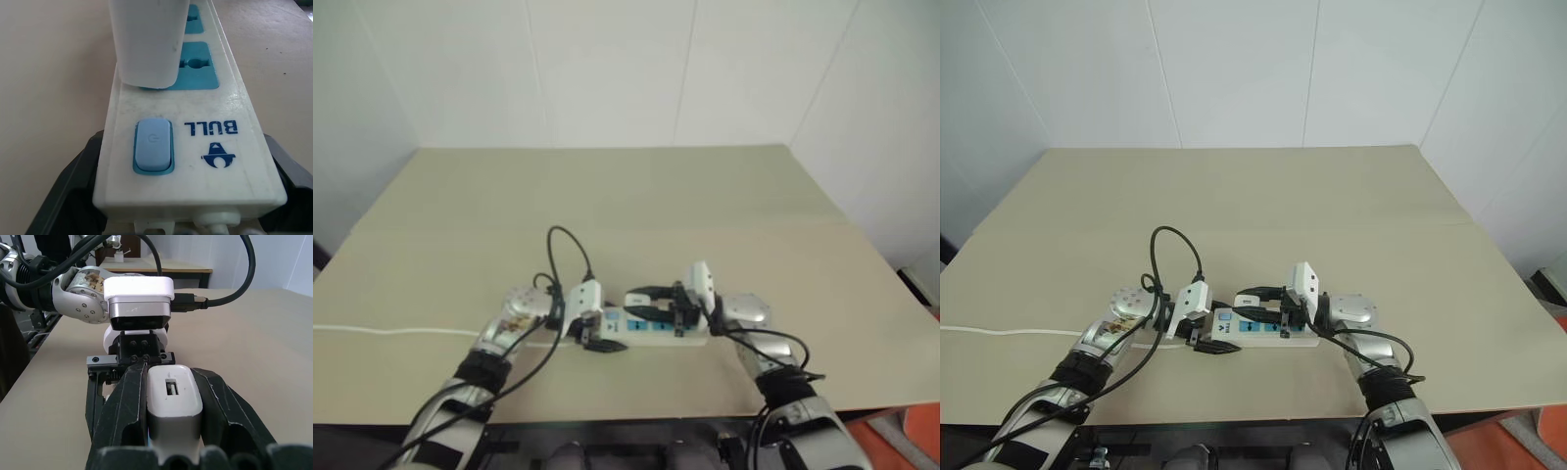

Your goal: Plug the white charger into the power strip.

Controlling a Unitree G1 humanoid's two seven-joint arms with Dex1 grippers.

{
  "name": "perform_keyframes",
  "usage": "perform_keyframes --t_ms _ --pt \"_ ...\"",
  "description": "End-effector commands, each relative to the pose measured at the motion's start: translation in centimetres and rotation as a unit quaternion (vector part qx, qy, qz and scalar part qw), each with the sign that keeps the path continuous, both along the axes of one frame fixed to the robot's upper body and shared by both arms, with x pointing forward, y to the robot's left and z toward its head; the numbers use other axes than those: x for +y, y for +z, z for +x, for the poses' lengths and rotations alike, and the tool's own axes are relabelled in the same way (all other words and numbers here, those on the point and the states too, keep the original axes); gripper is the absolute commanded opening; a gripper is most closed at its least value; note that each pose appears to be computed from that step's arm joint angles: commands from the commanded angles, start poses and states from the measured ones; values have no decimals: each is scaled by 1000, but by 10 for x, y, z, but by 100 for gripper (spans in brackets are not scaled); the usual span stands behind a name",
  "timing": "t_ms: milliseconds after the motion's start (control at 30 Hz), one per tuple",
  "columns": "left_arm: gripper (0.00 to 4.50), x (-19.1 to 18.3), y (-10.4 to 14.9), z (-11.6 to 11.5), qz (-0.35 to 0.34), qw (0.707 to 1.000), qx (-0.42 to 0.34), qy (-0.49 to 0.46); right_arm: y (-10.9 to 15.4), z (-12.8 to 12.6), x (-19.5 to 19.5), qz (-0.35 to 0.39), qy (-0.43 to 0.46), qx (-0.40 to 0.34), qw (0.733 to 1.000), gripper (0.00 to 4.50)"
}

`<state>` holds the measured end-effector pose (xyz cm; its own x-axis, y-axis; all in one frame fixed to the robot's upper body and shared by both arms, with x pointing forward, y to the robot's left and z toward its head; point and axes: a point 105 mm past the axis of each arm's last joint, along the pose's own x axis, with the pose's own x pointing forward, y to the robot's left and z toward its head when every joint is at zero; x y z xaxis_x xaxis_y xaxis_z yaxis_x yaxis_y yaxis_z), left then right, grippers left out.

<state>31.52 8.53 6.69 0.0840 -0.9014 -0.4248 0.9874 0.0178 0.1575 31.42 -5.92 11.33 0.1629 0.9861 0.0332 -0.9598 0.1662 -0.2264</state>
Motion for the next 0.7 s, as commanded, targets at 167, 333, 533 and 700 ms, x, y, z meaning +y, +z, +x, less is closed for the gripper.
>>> perform_keyframes --t_ms 167,333,533,700 --pt "333 13 -2 1 26 1000 0 5 -27 6 -32 -57 -46 32 997 120" --pt "333 11 -2 1 24 1000 0 4 -22 6 -22 -68 -24 16 997 120" --pt "333 8 -2 1 21 1000 2 2 -27 -2 3 -86 18 19 996 120" --pt "333 6 -2 1 19 1000 1 3 -36 -2 8 -101 20 38 994 120"
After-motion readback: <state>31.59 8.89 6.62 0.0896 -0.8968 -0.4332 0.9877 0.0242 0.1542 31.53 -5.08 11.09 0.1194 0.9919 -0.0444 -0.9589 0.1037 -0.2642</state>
